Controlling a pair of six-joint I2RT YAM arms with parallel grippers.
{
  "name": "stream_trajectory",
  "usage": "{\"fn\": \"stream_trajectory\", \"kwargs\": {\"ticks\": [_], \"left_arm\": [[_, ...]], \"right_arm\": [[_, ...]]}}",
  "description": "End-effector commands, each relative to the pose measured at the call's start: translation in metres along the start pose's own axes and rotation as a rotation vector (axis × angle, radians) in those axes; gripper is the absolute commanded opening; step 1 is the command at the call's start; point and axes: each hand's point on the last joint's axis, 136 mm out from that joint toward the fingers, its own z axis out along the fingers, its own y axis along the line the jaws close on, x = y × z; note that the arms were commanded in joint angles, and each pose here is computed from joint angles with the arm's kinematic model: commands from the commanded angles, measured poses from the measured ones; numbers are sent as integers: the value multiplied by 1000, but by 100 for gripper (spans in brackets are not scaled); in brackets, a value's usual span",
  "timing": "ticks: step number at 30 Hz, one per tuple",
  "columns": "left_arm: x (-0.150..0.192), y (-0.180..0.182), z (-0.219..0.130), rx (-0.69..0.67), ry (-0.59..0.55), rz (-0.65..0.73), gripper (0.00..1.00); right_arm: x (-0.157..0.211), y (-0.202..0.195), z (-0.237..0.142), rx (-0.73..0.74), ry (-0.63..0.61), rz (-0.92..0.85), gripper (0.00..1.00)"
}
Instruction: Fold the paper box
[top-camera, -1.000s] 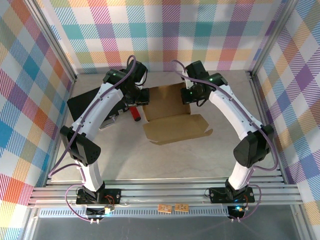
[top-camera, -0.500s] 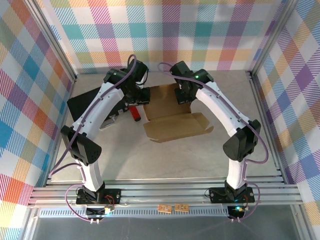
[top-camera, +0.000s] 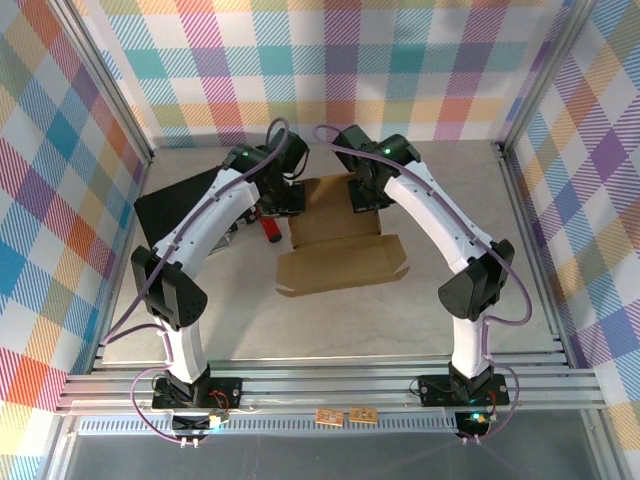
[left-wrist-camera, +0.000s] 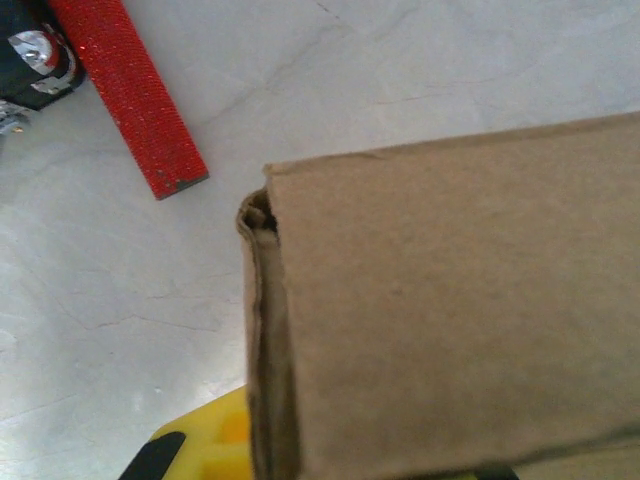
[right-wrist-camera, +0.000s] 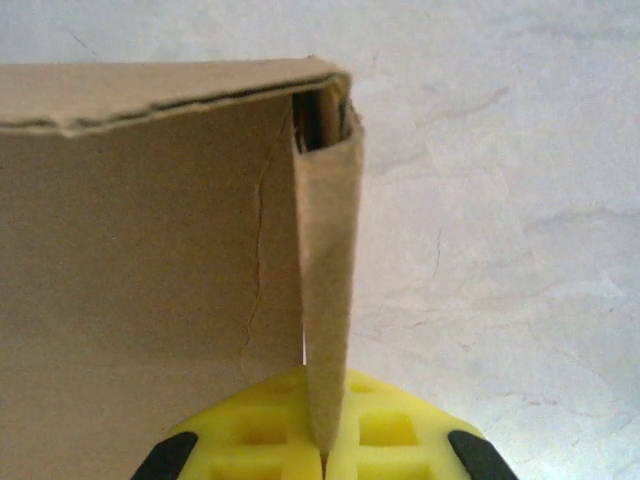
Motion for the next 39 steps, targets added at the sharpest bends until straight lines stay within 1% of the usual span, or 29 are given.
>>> {"fn": "stream_trajectory", "kwargs": {"ticks": [1,4,6,9,16,22,24,27,29,31,33,36,39], "left_arm": [[3,27,5,-206,-38,62,0],[-1,31,5,-291,-116,91,0],[-1,30,6,-306,-143,100,0],[0,29,9,-313,-155,109,0],[7,23,11,-237,-151,103,0],[10,18,11,-165,-146,70,0],[9,14,7,-126,-152,53,7],[6,5,-2,-26,-172,24,19],[7,-1,-6,44,-166,6,26],[9,-5,-7,85,-150,-5,31],[11,-5,-9,94,-143,-6,33],[12,2,-11,73,-146,-11,35],[12,16,-13,18,-158,-23,41]], "right_arm": [[7,-15,-5,63,19,46,0],[7,-11,-10,53,11,55,0],[8,-8,-11,49,13,52,0],[11,-5,-9,46,24,50,0],[12,-2,-7,35,29,42,0],[15,6,-7,-17,33,46,0],[15,6,-6,-29,37,52,0],[16,7,-8,-50,30,53,0],[16,6,-9,-57,27,53,0],[16,5,-8,-58,29,53,0],[17,4,-8,-54,33,52,0],[17,3,-9,-56,28,55,0],[17,3,-11,-62,24,58,0]]}}
